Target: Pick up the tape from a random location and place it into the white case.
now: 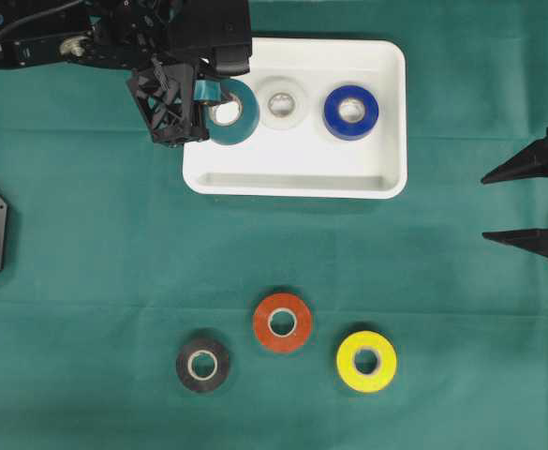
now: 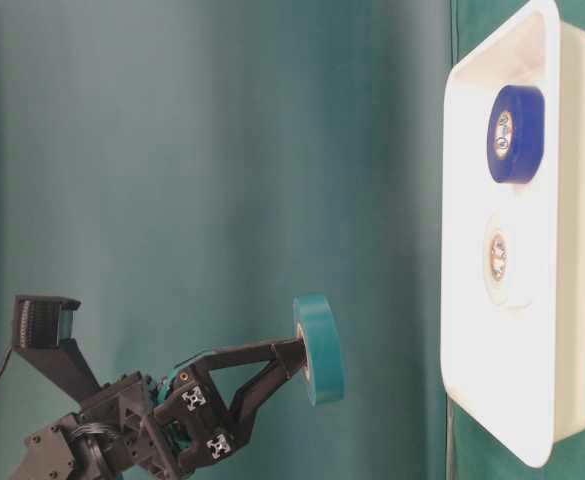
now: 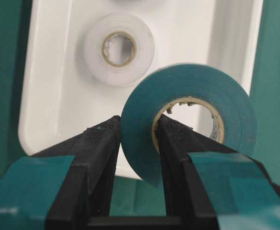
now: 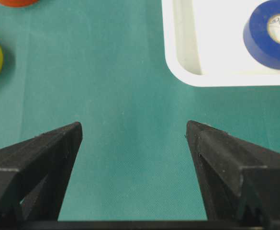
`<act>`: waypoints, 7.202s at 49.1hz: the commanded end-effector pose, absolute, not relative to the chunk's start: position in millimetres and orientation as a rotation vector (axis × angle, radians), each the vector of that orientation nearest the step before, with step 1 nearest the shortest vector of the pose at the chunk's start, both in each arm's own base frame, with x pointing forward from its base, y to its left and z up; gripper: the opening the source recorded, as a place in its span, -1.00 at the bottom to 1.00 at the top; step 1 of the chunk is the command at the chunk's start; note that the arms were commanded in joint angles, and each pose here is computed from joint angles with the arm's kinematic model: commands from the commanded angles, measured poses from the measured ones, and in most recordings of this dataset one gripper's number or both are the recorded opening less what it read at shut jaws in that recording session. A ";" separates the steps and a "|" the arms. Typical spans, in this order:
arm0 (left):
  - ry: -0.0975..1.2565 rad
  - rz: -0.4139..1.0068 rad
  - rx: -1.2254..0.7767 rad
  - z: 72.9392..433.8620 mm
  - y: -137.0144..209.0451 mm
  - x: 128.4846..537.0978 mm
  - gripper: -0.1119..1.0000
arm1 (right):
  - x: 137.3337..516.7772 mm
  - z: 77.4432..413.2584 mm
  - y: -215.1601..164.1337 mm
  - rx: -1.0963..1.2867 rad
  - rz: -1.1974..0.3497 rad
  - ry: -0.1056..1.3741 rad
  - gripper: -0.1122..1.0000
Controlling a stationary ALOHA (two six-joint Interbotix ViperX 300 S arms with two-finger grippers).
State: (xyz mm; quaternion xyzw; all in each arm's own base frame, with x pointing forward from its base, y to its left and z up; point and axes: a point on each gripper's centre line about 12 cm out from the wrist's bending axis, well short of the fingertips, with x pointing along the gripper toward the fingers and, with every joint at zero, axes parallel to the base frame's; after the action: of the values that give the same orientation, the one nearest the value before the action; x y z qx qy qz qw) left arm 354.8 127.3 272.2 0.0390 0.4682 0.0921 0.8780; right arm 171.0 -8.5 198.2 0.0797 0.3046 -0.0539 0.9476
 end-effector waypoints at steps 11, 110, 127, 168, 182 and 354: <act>0.933 0.202 0.087 286.5 127.4 353.6 -0.44 | 175.5 206.5 -8.4 0.158 -0.106 0.600 0.70; 1.078 0.227 0.025 136.9 156.8 364.0 -0.44 | 175.6 205.4 -8.2 0.155 -0.104 0.605 0.70; 1.076 0.228 0.024 136.9 157.5 365.6 -0.44 | 175.4 205.2 -8.5 0.156 -0.106 0.606 0.70; 1.013 0.245 0.032 162.4 158.3 367.7 0.88 | 176.1 204.0 -8.5 0.157 -0.107 0.613 0.70; 0.914 0.270 0.030 212.8 150.2 357.7 0.89 | 176.3 203.7 -8.5 0.157 -0.107 0.614 0.70; 0.255 0.028 0.029 234.7 6.5 200.1 0.86 | 190.8 237.2 -8.6 0.101 -0.076 0.411 0.69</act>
State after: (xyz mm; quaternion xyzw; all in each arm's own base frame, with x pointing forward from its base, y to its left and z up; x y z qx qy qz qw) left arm 198.7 6.7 230.2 0.0122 0.1356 0.0149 0.9906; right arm 189.7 -8.9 234.6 0.0517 0.2081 -0.0391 0.9759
